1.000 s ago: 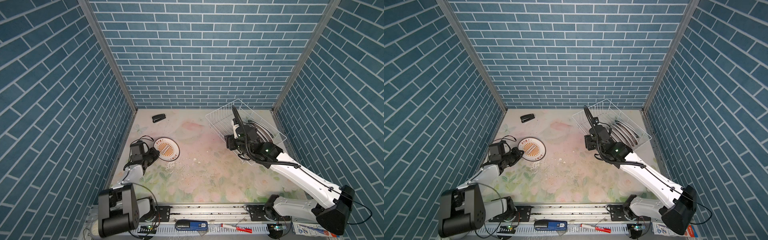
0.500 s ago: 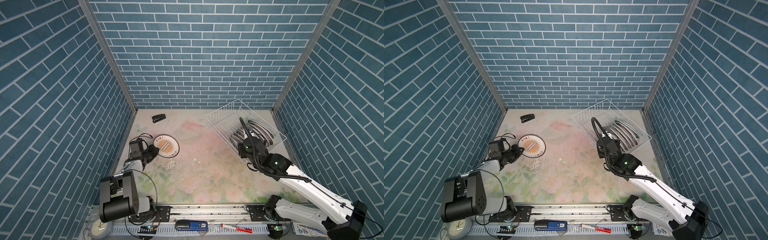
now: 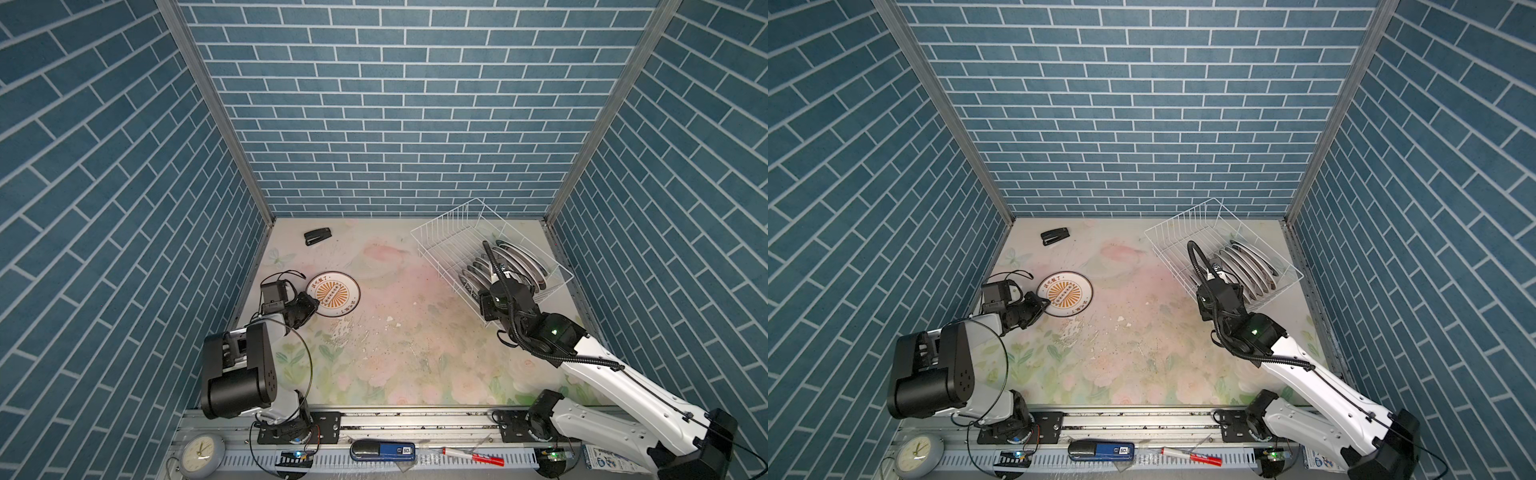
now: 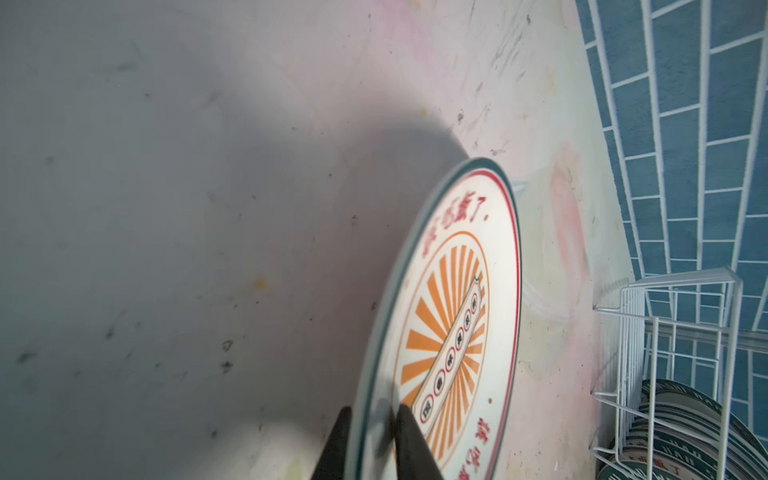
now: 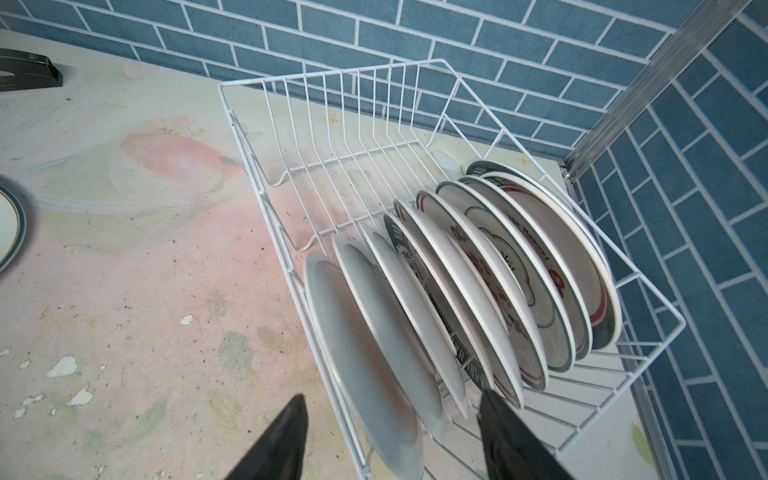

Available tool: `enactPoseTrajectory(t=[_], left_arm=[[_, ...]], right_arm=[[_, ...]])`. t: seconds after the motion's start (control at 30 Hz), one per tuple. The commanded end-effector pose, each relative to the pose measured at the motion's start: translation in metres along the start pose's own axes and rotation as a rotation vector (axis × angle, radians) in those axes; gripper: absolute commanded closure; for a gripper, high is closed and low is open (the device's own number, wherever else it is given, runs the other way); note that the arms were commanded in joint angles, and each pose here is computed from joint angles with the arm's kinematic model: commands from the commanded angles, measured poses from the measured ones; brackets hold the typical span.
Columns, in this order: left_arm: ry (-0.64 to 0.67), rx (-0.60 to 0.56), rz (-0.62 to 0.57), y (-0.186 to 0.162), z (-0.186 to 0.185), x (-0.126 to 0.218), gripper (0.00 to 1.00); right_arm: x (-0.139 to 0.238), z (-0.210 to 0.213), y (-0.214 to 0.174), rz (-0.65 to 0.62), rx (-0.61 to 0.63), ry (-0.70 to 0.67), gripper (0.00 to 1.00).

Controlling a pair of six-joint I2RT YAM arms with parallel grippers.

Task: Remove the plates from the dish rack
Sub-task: 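Position the open right gripper at the next green-rimmed plate in the rack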

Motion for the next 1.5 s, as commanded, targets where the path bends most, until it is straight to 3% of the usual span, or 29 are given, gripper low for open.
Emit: enactPoseTrajectory(t=[0.0, 0.57, 0.77, 1.0, 1.23, 1.47], left_arm=[[0.026, -0.008, 0.009, 0.000, 0.004, -0.002, 0.77], [0.107, 0.013, 0.013, -0.003, 0.015, -0.002, 0.56], [0.128, 0.017, 0.000, -0.002, 0.015, 0.006, 0.41], [0.100, -0.008, -0.089, -0.005, 0.007, 0.040, 0.32], [-0.012, -0.055, -0.109, -0.024, -0.015, 0.076, 0.26], [-0.049, -0.132, -0.092, -0.051, -0.025, 0.091, 0.01]], right_arm=[[-0.003, -0.003, -0.007, -0.004, 0.000, 0.012, 0.34], [-0.009, -0.017, -0.017, 0.007, -0.009, -0.049, 0.33], [-0.008, -0.019, -0.018, 0.001, 0.021, -0.056, 0.33], [-0.014, -0.012, -0.006, -0.018, 0.065, -0.036, 0.33], [-0.031, 0.007, 0.009, 0.024, 0.129, 0.026, 0.38], [-0.051, 0.019, 0.016, 0.060, 0.160, 0.016, 0.39]])
Point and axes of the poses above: each gripper's point midway between its finger pads, its own x axis back along the fingers, its own z axis along the line the jaws close on, y = z × x, the point moved 8 cm from there along x, back along the fingers, and after that the axes turned 1 degree about x, right-handed, at the moved point
